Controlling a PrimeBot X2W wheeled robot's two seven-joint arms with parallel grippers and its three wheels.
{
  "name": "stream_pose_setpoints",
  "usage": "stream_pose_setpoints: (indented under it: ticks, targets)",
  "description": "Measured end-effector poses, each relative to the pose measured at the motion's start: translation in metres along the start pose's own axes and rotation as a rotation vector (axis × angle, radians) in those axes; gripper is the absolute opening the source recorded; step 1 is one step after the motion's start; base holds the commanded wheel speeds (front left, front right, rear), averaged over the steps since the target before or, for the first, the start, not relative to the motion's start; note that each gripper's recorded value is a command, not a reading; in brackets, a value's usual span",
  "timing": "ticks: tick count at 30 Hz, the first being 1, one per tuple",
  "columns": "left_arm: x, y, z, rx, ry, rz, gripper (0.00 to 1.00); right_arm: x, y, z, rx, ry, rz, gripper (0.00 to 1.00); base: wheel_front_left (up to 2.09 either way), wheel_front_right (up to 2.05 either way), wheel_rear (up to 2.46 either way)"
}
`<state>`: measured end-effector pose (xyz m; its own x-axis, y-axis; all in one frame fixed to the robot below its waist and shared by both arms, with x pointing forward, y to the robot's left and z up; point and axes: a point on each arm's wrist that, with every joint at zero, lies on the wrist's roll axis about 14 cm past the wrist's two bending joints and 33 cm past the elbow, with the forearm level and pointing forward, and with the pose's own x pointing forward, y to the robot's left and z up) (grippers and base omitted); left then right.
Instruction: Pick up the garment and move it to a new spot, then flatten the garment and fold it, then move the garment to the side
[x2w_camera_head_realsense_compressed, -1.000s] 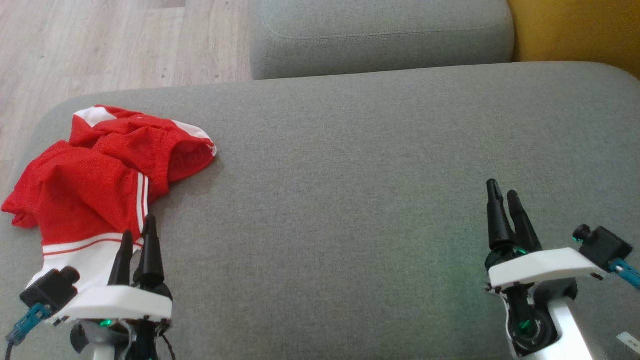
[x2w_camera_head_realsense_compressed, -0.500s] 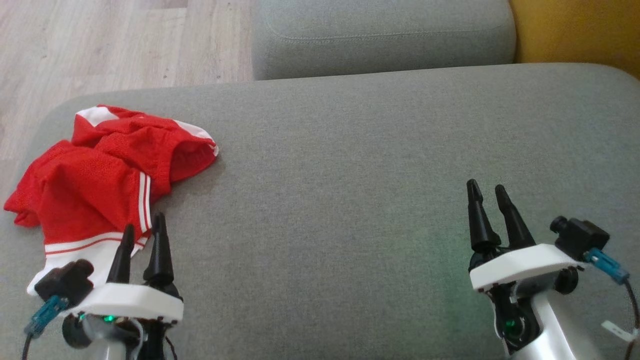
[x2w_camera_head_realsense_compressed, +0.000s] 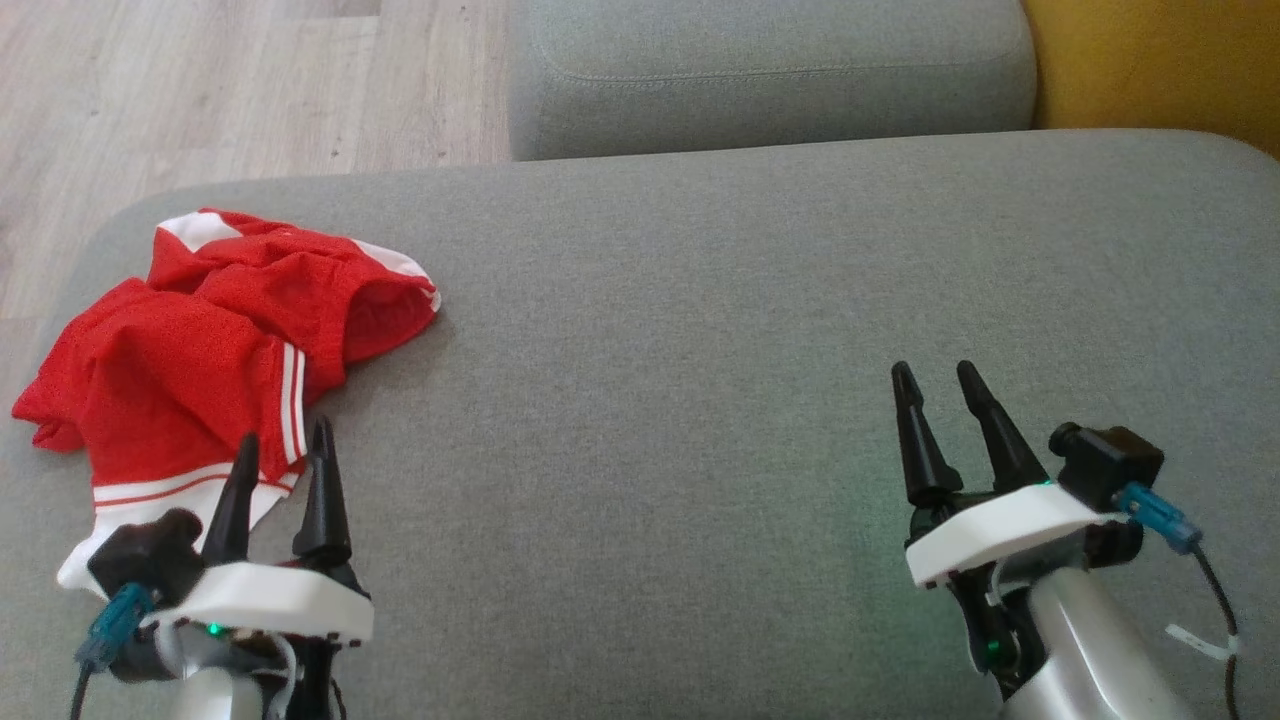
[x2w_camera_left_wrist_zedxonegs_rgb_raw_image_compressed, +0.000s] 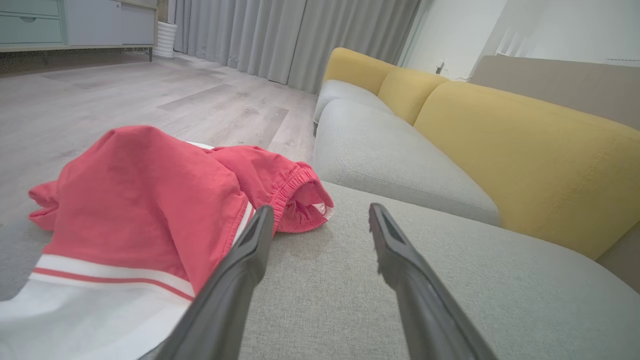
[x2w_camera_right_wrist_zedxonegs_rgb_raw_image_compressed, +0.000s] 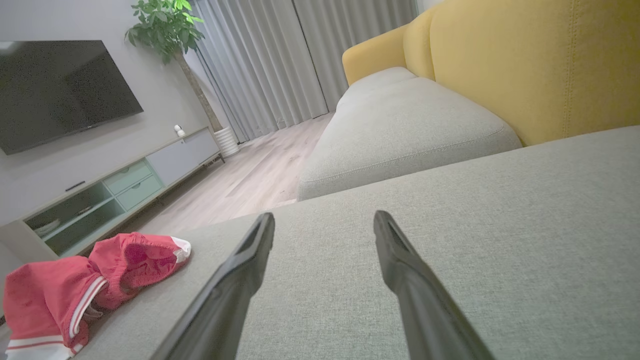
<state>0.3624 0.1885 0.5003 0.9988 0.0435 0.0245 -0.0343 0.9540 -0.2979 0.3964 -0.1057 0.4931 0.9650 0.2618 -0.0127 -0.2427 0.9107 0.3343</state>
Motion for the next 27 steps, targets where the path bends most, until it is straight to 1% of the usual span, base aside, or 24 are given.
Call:
stream_pose_setpoints:
  ticks: [5,13,22,27]
  targets:
    - [0.002,-0.003,0.004,0.058,-0.017,-0.014,1.00,-0.001,-0.001,-0.001,-0.059,0.004,0.002,1.00,0.00,0.00,0.00]
    - [0.005,-0.009,0.013,0.157,-0.058,-0.042,1.00,0.004,0.002,0.007,-0.153,-0.026,0.024,1.00,0.00,0.00,0.00]
    - [0.004,-0.014,0.020,0.258,-0.091,-0.065,1.00,0.008,0.015,0.012,-0.253,-0.050,0.073,1.00,0.00,0.00,0.00]
    - [0.004,-0.015,0.021,0.267,-0.095,-0.068,1.00,0.007,0.015,0.012,-0.262,-0.051,0.074,1.00,0.00,0.00,0.00]
